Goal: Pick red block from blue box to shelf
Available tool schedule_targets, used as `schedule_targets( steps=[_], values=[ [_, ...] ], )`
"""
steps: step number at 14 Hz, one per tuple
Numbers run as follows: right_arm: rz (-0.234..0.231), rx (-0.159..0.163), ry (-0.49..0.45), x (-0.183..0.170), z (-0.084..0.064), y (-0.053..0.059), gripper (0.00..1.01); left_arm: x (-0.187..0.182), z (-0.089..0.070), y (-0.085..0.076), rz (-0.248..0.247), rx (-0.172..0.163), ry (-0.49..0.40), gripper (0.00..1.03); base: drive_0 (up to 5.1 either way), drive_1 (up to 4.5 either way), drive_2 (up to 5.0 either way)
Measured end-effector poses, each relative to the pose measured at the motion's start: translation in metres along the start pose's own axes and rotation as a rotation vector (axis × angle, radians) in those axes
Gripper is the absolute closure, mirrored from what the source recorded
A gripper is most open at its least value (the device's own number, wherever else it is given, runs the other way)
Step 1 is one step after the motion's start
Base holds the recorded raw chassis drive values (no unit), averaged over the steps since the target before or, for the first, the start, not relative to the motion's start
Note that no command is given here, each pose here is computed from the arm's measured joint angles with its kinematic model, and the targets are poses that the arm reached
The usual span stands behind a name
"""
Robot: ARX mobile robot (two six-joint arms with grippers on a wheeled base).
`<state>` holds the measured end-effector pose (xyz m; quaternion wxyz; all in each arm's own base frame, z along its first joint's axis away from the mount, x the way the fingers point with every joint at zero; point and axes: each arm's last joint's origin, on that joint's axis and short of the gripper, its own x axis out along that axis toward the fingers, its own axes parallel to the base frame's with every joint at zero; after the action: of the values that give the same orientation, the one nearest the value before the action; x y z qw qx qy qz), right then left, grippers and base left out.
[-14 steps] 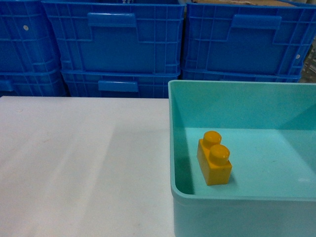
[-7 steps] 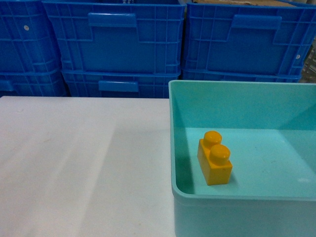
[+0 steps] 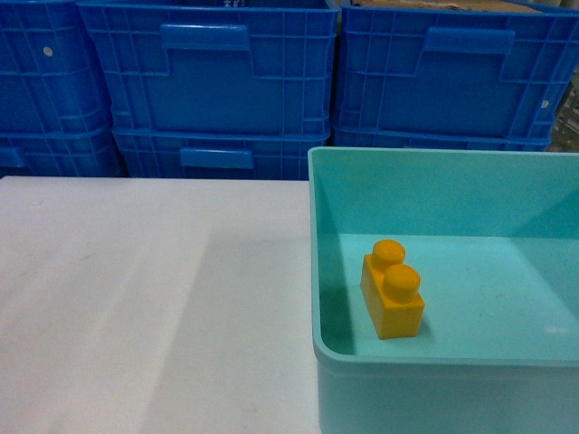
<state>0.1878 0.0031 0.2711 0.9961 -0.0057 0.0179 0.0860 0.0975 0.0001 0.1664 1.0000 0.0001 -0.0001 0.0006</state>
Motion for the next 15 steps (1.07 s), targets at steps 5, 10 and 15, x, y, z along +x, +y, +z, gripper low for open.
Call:
schedule_targets(
  steps=[5, 10, 15],
  values=[
    [-0.029, 0.026, -0.026, -0.005, -0.014, 0.003, 0.72, 0.000, 0.000, 0.000, 0.000, 0.000, 0.000, 0.05, 0.0, 0.00, 0.0],
    [-0.060, 0.036, -0.082, -0.009, -0.018, 0.007, 0.73, 0.000, 0.000, 0.000, 0.000, 0.000, 0.000, 0.05, 0.0, 0.00, 0.0],
    [-0.075, 0.037, -0.083, -0.007, -0.021, 0.004, 0.73, 0.000, 0.000, 0.000, 0.000, 0.000, 0.000, 0.05, 0.0, 0.00, 0.0]
  ],
)
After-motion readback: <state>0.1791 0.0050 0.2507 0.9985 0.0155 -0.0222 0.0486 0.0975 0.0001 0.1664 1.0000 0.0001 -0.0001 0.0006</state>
